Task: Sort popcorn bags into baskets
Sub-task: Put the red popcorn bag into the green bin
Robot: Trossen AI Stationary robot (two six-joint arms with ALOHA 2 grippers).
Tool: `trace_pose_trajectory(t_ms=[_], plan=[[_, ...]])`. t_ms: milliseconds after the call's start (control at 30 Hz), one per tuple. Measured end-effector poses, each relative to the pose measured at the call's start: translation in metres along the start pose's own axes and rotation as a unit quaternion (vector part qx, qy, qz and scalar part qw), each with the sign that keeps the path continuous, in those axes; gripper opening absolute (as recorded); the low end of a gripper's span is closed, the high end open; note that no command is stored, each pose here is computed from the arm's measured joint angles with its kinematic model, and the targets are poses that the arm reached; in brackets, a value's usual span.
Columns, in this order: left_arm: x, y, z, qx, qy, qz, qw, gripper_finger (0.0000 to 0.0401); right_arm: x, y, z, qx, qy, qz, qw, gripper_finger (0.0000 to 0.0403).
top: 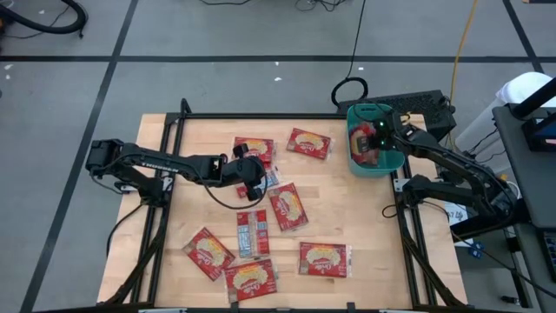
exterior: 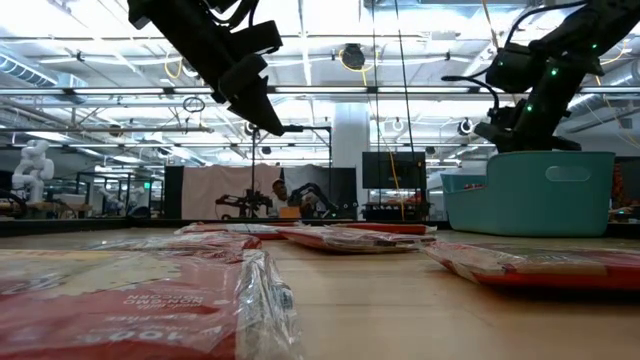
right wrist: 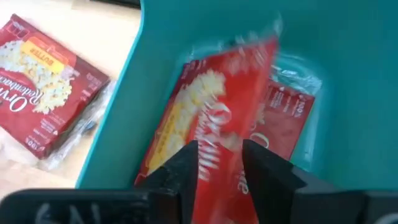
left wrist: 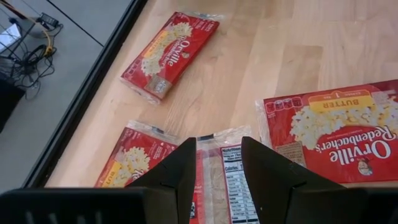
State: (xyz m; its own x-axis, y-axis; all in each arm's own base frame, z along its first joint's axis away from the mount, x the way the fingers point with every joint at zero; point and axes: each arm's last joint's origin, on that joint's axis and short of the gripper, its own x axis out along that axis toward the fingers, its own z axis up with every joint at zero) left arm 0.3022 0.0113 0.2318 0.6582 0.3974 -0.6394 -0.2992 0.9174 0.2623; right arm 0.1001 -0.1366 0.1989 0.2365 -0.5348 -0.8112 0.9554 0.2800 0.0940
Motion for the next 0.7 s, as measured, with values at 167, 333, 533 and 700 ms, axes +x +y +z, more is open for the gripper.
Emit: trace_pose_trajectory(t_ms=[167, 333, 533, 700], plan=[[0.0, 0.0, 0.0, 0.0, 0.0, 0.0, 1.0, 0.0131, -0.01, 0.008, 0.01, -0.025, -0.038, 0.007, 0.999, 0.014], [0.001, 0.003, 0.0, 0.001, 0.003, 0.004, 1.0, 0.0131, -0.03, 0.028, 0.02, -0.064, -0.119, 0.087, 0.987, 0.0141], [0.007, 0.007, -0.011, -0.004, 0.023, 0.011, 1.0, 0.0132, -0.056, 0.07, 0.016, -0.147, -0.23, 0.248, 0.93, 0.0141], [0.015, 0.011, -0.036, -0.021, 0.061, 0.021, 0.998, 0.0153, -0.066, 0.105, -0.006, -0.231, -0.274, 0.328, 0.874, 0.0141]])
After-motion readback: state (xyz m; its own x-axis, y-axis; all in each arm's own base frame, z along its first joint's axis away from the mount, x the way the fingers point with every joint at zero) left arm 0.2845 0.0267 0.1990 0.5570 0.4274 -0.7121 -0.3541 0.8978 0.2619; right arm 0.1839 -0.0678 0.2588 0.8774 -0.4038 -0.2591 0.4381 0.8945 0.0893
